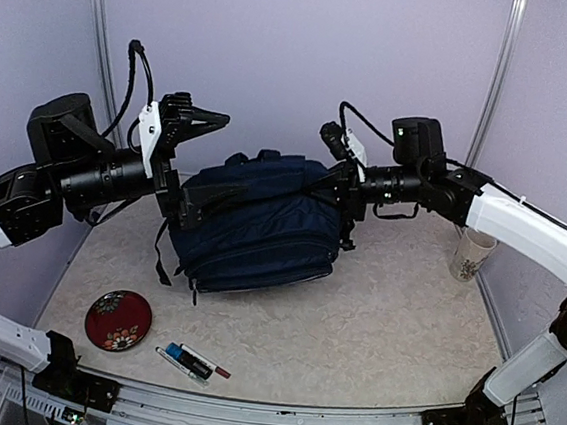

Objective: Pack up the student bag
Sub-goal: Pass from the right arm to the left

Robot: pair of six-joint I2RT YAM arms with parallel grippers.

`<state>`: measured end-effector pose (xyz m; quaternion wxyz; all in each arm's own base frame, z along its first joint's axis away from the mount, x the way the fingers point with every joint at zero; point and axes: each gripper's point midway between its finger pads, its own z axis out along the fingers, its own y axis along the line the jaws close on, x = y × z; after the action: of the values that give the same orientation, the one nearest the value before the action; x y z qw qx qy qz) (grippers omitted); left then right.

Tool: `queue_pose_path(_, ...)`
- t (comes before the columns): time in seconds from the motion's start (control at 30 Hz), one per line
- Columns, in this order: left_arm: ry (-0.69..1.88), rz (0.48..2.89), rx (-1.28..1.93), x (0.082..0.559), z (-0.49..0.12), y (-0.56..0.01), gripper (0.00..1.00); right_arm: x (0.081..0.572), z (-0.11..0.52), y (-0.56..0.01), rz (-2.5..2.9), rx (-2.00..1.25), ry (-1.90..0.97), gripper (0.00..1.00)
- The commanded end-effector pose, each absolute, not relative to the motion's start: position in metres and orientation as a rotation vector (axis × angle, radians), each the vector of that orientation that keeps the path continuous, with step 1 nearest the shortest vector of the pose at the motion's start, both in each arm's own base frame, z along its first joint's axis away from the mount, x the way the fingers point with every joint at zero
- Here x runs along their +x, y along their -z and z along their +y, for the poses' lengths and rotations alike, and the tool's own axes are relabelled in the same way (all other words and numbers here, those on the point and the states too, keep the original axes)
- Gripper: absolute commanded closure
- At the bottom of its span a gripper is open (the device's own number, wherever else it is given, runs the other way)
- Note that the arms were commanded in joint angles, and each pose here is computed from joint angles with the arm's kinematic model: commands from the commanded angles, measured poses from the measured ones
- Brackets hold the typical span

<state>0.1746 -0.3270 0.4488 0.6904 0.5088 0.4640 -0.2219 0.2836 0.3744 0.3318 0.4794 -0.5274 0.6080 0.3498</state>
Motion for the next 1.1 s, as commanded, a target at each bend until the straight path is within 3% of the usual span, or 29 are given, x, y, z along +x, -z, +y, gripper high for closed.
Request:
queue_pose_path(0.0,0.448,1.159,1.121,0.182,-0.311,-0.429,0.01,0.273,0.332,-0.476,1.185,-1.141,-0.818,1.0)
queue_pose_path(0.23,0.344,1.304,0.979,0.223,-0.282,-0.41,0.01,0.231,0.323,-0.496,0.96,-1.334,-0.956,1.0)
queue_pose_path(0.4,0.434,1.426,0.943,0.263,-0.278,-0.395,0.01,0.231,0.316,-0.495,0.932,-1.371,-0.957,1.0)
queue_pose_path(0.63,0.717,1.401,1.193,0.226,-0.31,-0.332,0.01,0.254,0.303,-0.494,0.972,-1.344,-0.964,1.0)
queue_pose_path(0.9,0.815,1.526,1.109,0.255,-0.304,-0.298,0.03,0.26,0.297,-0.491,0.96,-1.333,-0.962,1.0)
queue_pose_path(1.07,0.9,1.589,1.217,0.233,-0.326,-0.257,0.01,0.273,0.29,-0.49,0.993,-1.285,-0.994,1.0)
